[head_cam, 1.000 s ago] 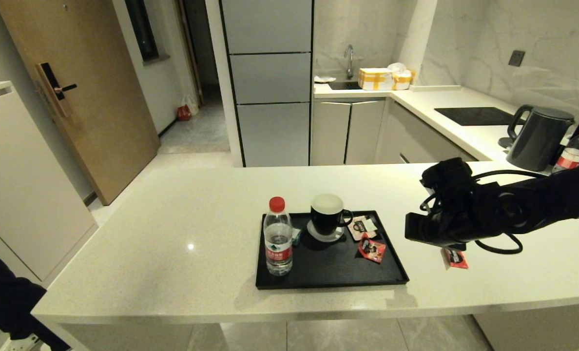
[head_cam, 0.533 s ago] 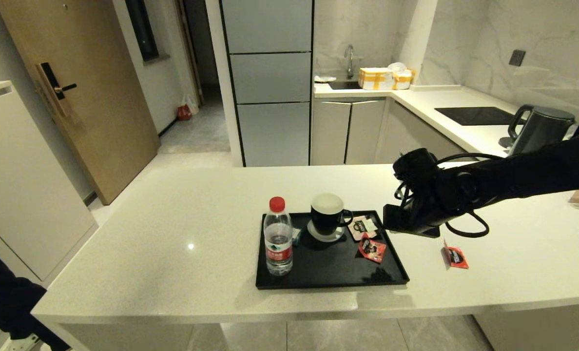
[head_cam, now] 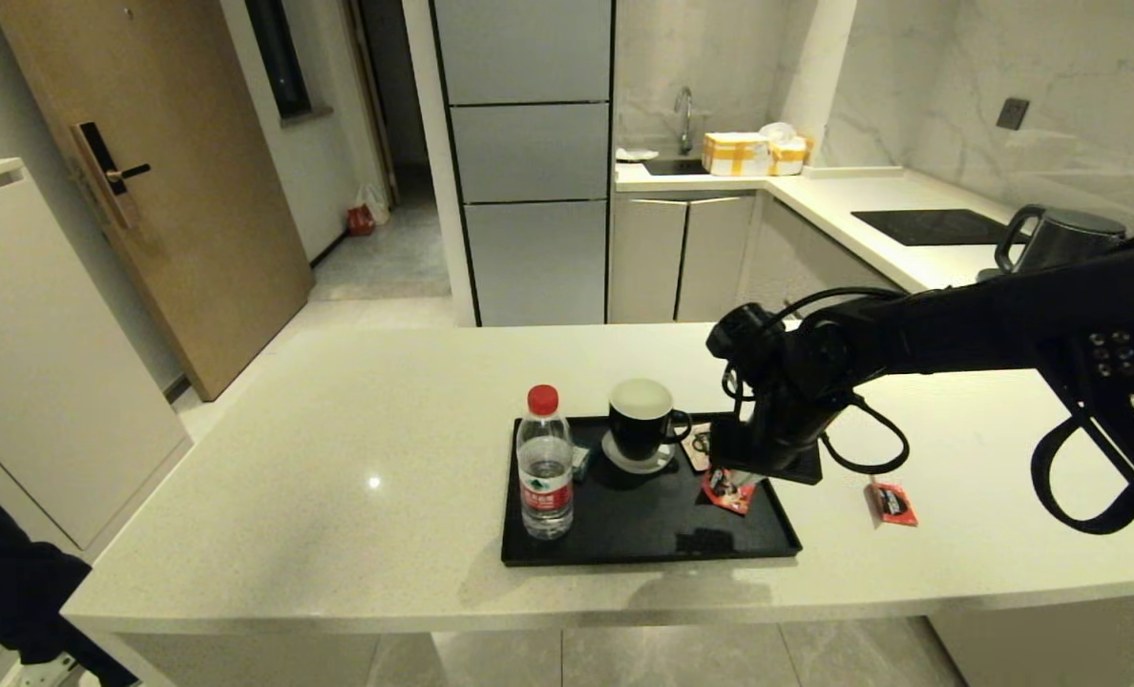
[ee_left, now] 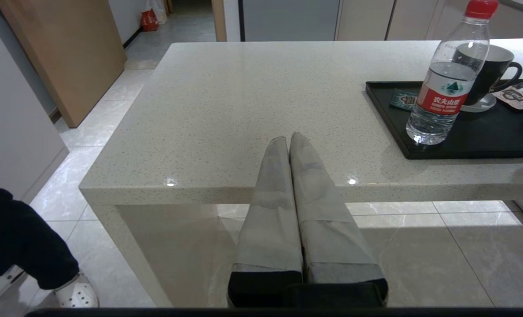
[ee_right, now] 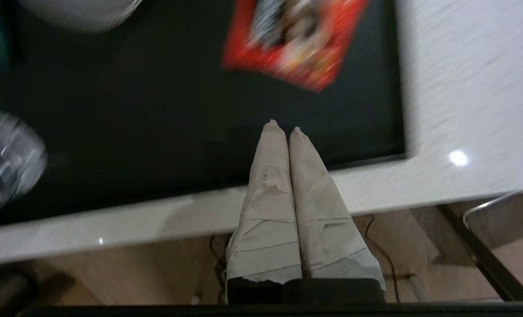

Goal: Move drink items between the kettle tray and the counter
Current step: Pick up the tea bag

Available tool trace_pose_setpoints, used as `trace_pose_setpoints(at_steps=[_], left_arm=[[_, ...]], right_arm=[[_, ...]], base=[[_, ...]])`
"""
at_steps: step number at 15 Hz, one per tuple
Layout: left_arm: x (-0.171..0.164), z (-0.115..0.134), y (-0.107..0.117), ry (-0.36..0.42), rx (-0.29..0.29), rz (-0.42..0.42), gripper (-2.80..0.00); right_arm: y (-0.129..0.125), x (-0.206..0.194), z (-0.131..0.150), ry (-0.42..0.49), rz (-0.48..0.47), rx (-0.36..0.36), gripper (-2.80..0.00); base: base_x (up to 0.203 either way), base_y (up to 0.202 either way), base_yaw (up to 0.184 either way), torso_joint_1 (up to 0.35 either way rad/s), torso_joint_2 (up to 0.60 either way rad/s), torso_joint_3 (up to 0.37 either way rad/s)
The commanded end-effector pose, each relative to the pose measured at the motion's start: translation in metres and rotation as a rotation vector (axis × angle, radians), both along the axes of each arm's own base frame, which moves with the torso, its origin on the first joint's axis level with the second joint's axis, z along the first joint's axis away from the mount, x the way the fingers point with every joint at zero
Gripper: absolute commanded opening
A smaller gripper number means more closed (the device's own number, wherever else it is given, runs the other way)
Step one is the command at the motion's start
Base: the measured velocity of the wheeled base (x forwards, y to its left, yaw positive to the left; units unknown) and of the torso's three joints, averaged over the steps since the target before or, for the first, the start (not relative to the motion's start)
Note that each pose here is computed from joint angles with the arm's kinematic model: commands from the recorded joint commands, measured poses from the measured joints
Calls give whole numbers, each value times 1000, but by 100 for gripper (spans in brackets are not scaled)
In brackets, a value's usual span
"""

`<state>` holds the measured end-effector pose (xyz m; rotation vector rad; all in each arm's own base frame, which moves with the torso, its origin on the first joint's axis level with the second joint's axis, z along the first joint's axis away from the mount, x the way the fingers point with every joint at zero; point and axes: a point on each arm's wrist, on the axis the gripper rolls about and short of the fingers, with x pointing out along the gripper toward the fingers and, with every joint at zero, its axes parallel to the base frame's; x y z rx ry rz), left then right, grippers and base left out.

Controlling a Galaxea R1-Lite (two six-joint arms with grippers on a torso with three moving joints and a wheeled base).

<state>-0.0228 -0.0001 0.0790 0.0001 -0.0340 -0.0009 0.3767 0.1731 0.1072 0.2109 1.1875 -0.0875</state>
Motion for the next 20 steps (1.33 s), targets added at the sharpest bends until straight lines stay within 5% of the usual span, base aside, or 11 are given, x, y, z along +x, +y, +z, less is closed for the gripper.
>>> trace_pose_setpoints(at_steps=[1,2,3,4,12,20], left_arm=[[1,-3,0,9,0,1,-280],[1,-3,0,9,0,1,-280],[1,-3,0,9,0,1,-280],[1,-3,0,9,0,1,-280],[1,-3,0,9,0,1,-280],[1,-3,0,9,0,1,-280]], right_arm=[[15,3,-11,18,5,-7,-280],[19,10,-17,12,-3,-15,-280],[21,15,-26,10,-20,-42,-37],[22,19,-33,-7,-43,-79,0],[31,31,-47,-111,-87,-158,0],[36,30,-56,-120,-127,-189,0]], base=[[0,0,0,0,0,0],[0,0,0,0,0,0],[0,0,0,0,0,0],[0,0,0,0,0,0],[0,0,0,0,0,0],[0,0,0,0,0,0]])
